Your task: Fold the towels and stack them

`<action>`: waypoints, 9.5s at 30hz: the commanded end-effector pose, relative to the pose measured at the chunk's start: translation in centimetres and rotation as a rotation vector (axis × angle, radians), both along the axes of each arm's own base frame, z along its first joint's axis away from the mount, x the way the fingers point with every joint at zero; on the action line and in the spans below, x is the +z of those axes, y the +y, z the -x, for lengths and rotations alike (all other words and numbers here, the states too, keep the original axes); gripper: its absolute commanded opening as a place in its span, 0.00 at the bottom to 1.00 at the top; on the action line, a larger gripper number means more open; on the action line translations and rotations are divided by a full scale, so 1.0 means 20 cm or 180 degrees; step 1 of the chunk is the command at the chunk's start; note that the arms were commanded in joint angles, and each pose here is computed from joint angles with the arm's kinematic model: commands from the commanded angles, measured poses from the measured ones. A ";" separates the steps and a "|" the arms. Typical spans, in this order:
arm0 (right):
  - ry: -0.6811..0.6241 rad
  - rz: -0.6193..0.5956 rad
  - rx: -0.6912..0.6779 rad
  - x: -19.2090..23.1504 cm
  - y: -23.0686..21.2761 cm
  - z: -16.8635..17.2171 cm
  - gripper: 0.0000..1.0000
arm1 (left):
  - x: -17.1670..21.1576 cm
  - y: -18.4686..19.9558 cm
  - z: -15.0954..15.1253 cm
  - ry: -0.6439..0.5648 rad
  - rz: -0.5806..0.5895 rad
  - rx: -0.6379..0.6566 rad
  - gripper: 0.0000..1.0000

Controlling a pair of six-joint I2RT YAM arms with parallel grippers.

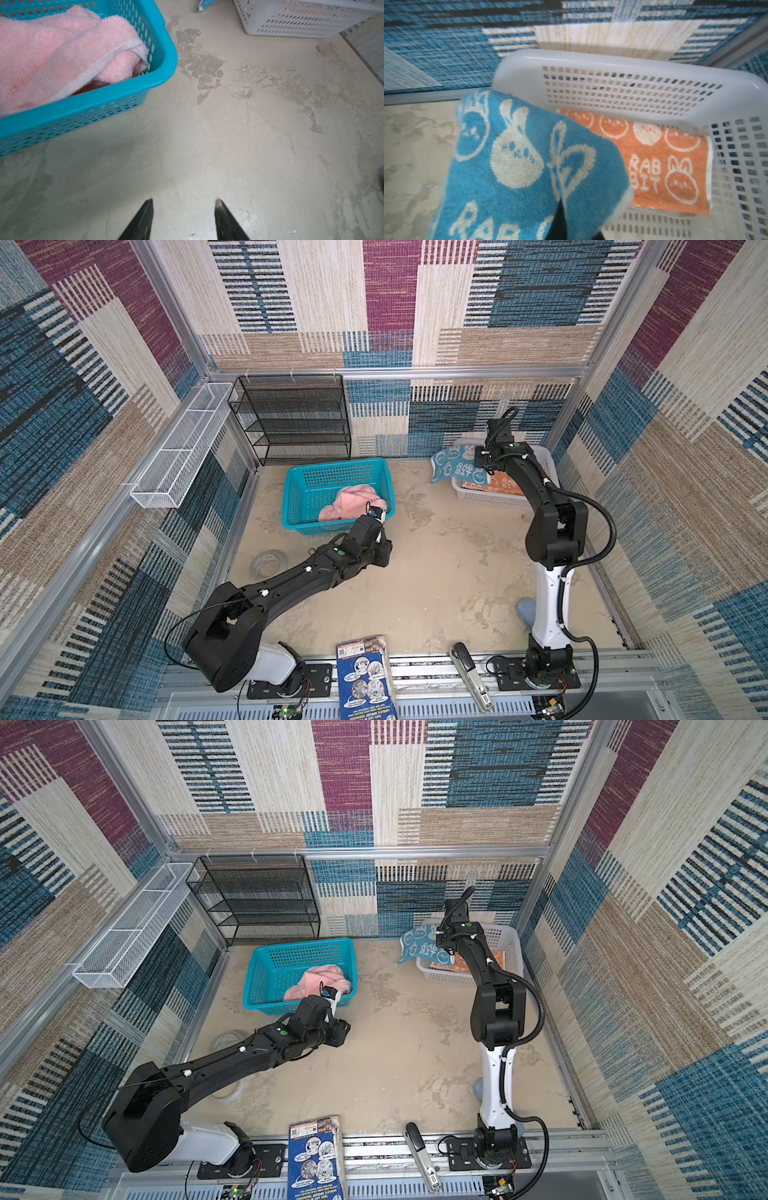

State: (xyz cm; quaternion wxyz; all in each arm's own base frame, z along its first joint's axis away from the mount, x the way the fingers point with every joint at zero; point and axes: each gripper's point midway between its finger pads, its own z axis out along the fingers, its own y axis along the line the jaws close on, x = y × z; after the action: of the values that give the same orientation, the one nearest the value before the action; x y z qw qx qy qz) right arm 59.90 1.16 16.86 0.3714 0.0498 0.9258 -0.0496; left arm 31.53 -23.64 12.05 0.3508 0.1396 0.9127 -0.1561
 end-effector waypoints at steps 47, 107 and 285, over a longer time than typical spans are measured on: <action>-0.0927 -0.0443 0.0021 0.19 -0.22 0.38 1.00 | 0.09 0.04 -0.06 -0.0193 -0.0050 0.0180 1.00; -0.0536 -0.1028 0.1279 -0.22 0.65 1.10 1.00 | -0.09 0.15 -0.72 0.0582 -0.0399 0.0737 0.27; -0.0502 -0.0678 0.2587 -0.23 1.10 1.51 0.17 | 0.50 -0.01 -0.02 -0.0918 -0.0416 -0.0803 0.88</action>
State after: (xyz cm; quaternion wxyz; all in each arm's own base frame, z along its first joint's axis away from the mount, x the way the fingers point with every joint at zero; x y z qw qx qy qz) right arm 30.07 21.84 11.55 0.4201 -0.3162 0.8397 0.1358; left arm 31.90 -23.09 21.76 0.4446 0.2625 0.8485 -0.1160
